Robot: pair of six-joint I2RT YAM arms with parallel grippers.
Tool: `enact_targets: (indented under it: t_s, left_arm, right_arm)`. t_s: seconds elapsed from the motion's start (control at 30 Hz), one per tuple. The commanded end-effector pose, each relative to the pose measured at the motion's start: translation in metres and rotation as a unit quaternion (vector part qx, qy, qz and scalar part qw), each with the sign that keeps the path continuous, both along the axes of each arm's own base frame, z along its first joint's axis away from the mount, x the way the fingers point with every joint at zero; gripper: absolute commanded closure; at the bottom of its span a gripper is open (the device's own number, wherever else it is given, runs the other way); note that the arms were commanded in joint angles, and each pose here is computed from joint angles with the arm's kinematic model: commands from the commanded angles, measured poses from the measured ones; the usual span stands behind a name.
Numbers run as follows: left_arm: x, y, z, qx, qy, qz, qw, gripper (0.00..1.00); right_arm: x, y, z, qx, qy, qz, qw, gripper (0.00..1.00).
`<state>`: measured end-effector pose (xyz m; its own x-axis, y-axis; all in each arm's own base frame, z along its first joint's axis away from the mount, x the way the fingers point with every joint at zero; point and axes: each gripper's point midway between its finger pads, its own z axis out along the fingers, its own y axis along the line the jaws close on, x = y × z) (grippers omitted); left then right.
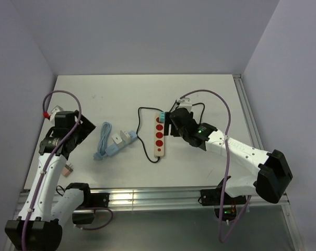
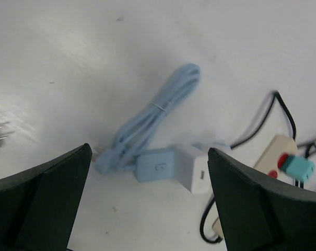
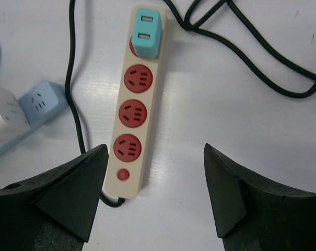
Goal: Insert the plug
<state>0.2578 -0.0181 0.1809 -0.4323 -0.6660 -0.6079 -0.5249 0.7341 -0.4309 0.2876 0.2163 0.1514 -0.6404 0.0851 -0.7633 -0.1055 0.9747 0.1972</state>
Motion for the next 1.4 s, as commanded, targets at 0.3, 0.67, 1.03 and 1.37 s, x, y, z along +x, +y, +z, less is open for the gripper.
enact_targets:
  t_s: [0.3,0.67,1.03,1.37]
  left_arm:
    - [-0.059,0.092,-0.029,-0.006,0.135,0.3,0.944,0.0]
    - [-0.086,0.111,-0.048,-0.04,0.148,0.443,0.883,0.01]
    - [-0.117,0.111,-0.106,-0.11,0.187,0.532,0.818,0.03]
    - [-0.117,0.132,-0.103,-0.096,0.107,0.574,0.806,0.04]
  right_arm:
    - [-0.026,-0.009,0.005,0.014,0.008,0.038,0.999,0.21]
    - [-0.038,-0.005,0.011,0.001,0.021,0.08,0.997,0.22]
    - [-0.051,-0.007,0.011,-0.003,0.011,0.118,0.993,0.22]
    - [-0.06,-0.016,0.007,-0.011,0.001,0.132,0.991,0.22]
